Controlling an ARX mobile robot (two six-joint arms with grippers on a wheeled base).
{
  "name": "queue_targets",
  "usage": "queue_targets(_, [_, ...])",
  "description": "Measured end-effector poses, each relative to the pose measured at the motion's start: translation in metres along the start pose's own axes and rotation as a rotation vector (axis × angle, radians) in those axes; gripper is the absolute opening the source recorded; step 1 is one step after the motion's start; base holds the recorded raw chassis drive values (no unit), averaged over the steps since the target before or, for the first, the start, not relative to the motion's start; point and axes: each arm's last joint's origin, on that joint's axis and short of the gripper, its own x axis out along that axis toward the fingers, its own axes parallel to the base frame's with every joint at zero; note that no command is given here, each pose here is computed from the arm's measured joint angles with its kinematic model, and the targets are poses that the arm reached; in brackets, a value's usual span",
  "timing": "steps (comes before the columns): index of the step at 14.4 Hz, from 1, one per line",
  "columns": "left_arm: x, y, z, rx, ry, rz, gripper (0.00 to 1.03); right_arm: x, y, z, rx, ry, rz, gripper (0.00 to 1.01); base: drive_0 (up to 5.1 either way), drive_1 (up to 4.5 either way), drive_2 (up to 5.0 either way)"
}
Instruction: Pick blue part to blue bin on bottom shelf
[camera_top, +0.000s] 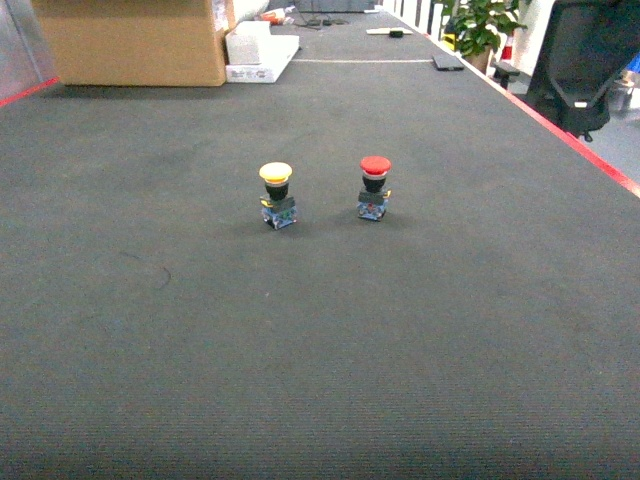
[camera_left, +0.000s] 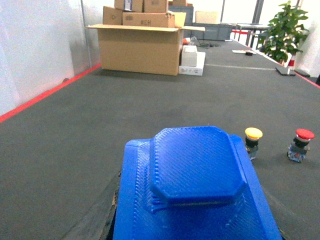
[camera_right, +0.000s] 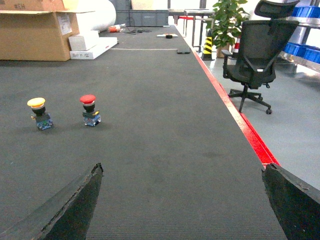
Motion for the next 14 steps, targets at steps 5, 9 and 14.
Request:
queue_targets(5, [0.0001,-0.0001,0.0000,-0.001,-0.001,0.000,0.44,0.0000,0.0000,0.0000,0.000,0.000,0.000,0.98,0.0,0.00,0.0])
queue_targets(9, [-0.0001,0.0001,0.0006,-0.005,-0.006,0.000,0.44,0.0000,0.0000,0.0002,0.000,-0.002,0.000,0.98,0.0,0.00,0.0])
queue_targets(14, [0.0000,0.0001,0.0002,-0.003,-0.002,0.003,0.44,0.0000,0.0000,0.0000,0.000,0.000,0.000,0.98,-0.3,-0.31,-0.3])
